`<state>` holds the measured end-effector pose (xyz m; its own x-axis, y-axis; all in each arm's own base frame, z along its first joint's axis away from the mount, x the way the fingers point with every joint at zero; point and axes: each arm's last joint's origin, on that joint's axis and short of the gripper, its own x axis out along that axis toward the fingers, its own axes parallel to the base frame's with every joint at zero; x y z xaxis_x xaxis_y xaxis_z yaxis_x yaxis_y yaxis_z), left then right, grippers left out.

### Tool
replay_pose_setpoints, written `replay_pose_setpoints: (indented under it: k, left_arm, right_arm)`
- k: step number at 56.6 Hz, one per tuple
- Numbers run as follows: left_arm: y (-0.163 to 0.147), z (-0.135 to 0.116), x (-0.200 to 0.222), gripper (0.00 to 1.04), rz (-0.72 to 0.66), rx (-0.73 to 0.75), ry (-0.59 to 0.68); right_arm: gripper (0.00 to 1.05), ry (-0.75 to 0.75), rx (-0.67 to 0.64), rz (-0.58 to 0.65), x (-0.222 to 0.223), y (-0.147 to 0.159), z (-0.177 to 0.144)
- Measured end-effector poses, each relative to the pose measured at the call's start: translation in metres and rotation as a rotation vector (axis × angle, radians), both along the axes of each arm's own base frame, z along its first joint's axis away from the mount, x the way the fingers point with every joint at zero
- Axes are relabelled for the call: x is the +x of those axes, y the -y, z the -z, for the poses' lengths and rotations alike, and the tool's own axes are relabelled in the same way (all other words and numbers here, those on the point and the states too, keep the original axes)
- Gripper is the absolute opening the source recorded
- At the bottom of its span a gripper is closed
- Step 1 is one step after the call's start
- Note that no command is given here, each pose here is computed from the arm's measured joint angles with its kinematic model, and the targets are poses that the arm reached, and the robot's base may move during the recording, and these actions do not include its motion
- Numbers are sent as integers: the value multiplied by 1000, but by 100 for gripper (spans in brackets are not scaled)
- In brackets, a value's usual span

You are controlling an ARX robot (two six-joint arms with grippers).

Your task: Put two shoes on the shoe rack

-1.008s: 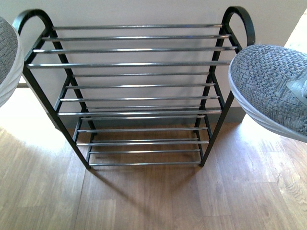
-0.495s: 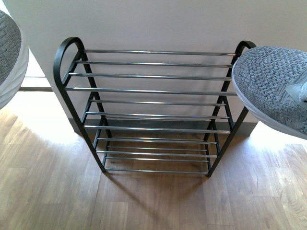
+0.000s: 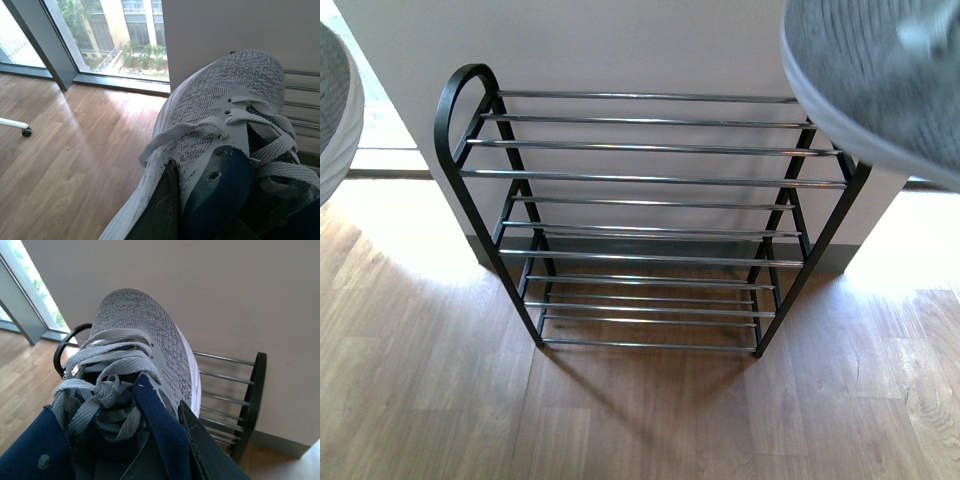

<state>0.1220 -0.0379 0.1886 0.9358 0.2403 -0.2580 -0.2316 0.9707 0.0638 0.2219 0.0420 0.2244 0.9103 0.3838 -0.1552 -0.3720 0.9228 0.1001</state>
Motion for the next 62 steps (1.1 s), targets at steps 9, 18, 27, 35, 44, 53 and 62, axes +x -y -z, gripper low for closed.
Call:
replay_pose_setpoints:
  k: [9,18,27,35,44,53,62]
  left_arm:
    - [0,0,0,2,7,-2,-1]
    - [0,0,0,2,9,-3,-1]
    - [0,0,0,2,6,-2,-1]
    - [0,0,0,2,8,-3,-1]
    - [0,0,0,2,7,-2,-1]
    - [0,0,0,2,7,-2,-1]
    - [0,0,0,2,8,-2,-1]
  right_arm:
    - [1,-62,50,53,50,-24,2]
    - [1,-166,60,183,116,-39,23]
    - [1,-245,101,269,159,-48,36]
    - [1,-300,141,336,200,-58,52]
    - [1,-328,142,416,226,-55,74]
    - [1,-442,212,593,245,-16,115]
    - [1,-503,280,653,245,4,122]
